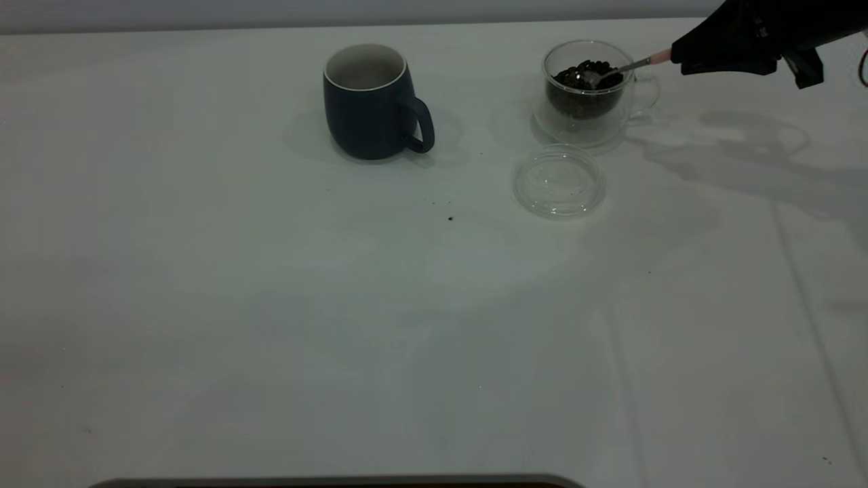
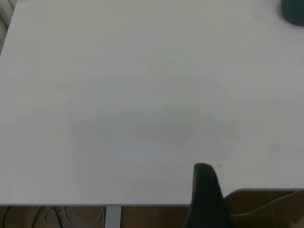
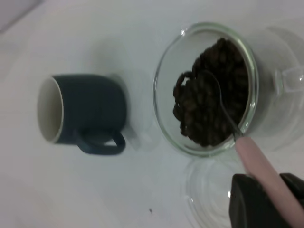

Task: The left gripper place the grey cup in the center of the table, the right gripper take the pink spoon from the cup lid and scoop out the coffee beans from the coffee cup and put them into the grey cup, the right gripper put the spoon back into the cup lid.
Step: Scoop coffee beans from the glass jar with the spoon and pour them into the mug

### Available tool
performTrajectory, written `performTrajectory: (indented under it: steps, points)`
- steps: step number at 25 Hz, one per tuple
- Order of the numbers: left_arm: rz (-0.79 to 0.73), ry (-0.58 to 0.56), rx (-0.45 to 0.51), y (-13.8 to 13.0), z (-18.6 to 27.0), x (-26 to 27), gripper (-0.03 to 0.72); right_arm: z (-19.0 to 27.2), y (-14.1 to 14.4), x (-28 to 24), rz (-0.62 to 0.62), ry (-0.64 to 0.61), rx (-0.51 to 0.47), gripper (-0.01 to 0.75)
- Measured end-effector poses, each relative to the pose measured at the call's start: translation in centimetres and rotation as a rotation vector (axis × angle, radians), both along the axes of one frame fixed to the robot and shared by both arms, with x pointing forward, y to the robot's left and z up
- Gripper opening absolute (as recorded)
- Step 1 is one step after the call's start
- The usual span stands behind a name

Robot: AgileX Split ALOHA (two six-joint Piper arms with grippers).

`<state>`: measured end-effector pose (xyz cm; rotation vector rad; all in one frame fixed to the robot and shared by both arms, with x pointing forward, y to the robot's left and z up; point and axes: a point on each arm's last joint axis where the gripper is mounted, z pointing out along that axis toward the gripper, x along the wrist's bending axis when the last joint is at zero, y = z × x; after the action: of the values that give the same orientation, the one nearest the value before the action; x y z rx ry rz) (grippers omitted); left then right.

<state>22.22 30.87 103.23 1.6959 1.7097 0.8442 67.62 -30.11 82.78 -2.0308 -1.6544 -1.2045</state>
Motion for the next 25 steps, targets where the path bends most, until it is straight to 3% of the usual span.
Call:
performTrajectory:
  steps: [15,25]
  points:
    - [0.0,0.0,0.0,0.0,0.0,0.0,0.567,-2.3,-1.1,-0.6,-0.078,0.101,0.214,0.105]
    - [-0.002,0.0,0.003,0.0,0.0,0.0,0.567,-1.5,-2.4,-0.8,-0.09,0.095,0.328,0.105]
